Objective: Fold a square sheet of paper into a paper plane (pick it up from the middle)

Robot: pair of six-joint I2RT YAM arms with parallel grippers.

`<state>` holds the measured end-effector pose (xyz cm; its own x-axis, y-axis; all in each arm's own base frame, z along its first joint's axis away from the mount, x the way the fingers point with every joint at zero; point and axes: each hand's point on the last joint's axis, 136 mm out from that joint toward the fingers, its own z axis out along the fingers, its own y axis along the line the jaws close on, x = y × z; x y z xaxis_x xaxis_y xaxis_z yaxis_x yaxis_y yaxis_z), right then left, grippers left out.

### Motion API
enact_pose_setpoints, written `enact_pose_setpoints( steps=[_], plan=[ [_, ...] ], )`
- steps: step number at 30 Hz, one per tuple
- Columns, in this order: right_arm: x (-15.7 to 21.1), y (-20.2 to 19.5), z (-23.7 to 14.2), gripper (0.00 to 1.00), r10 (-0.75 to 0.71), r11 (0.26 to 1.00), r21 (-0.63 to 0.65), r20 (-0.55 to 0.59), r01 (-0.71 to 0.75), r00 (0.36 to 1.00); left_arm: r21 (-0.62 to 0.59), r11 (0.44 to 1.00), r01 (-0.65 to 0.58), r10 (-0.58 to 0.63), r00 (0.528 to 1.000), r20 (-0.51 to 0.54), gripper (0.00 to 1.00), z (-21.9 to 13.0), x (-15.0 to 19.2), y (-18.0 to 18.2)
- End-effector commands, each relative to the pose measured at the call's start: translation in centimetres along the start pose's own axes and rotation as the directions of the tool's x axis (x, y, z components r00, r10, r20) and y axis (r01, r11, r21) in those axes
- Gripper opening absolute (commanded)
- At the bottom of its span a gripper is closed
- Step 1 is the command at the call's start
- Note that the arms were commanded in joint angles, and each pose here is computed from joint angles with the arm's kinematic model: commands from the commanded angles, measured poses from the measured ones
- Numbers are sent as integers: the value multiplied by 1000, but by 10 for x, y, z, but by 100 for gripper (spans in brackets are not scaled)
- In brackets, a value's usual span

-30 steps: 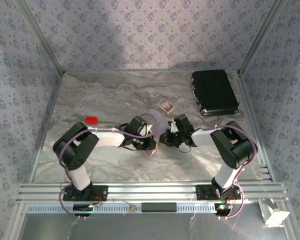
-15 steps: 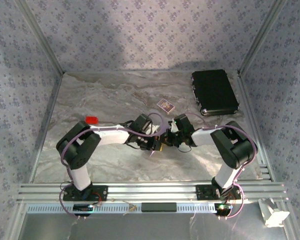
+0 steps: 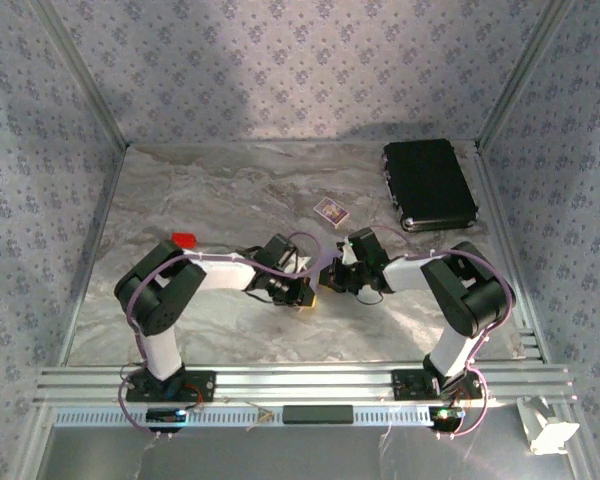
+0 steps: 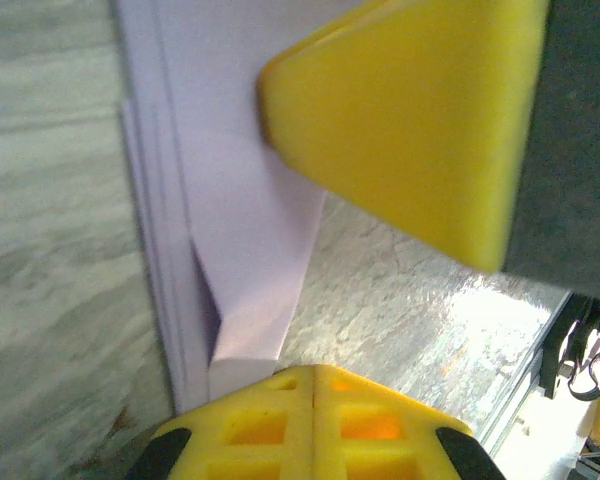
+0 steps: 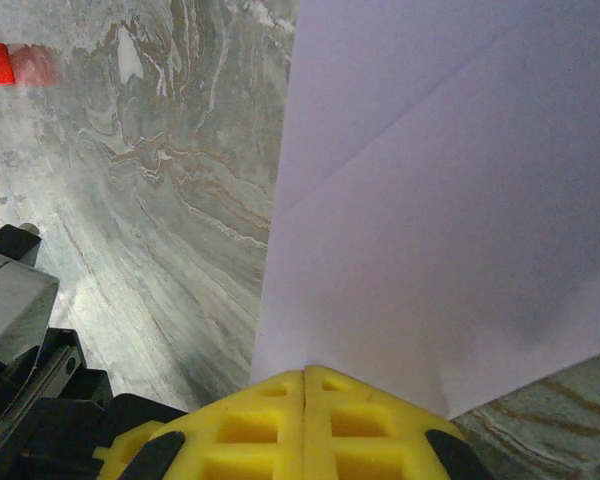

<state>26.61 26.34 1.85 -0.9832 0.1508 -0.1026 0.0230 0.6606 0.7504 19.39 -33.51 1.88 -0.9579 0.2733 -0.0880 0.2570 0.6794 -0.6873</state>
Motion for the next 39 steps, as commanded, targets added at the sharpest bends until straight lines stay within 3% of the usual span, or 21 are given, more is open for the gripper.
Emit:
enact_pose_setpoints(
  steps=[1,20,30,39],
  plan=[
    [11,-52,1,3,82,981,177,-9,-79,997,-24,999,36,-37,999,-37,4,-4,17,14],
    [9,-56,-2,3,87,979,184,-6,-84,996,-81,995,60,-63,998,-27,4,-21,43,35],
    [8,-53,-2,3,83,981,177,-2,-81,997,-25,1000,-18,20,996,89,3,-47,13,0],
    [6,-49,-2,3,77,984,162,-3,-76,997,54,997,-46,40,992,122,6,-31,-34,-27]
  ],
)
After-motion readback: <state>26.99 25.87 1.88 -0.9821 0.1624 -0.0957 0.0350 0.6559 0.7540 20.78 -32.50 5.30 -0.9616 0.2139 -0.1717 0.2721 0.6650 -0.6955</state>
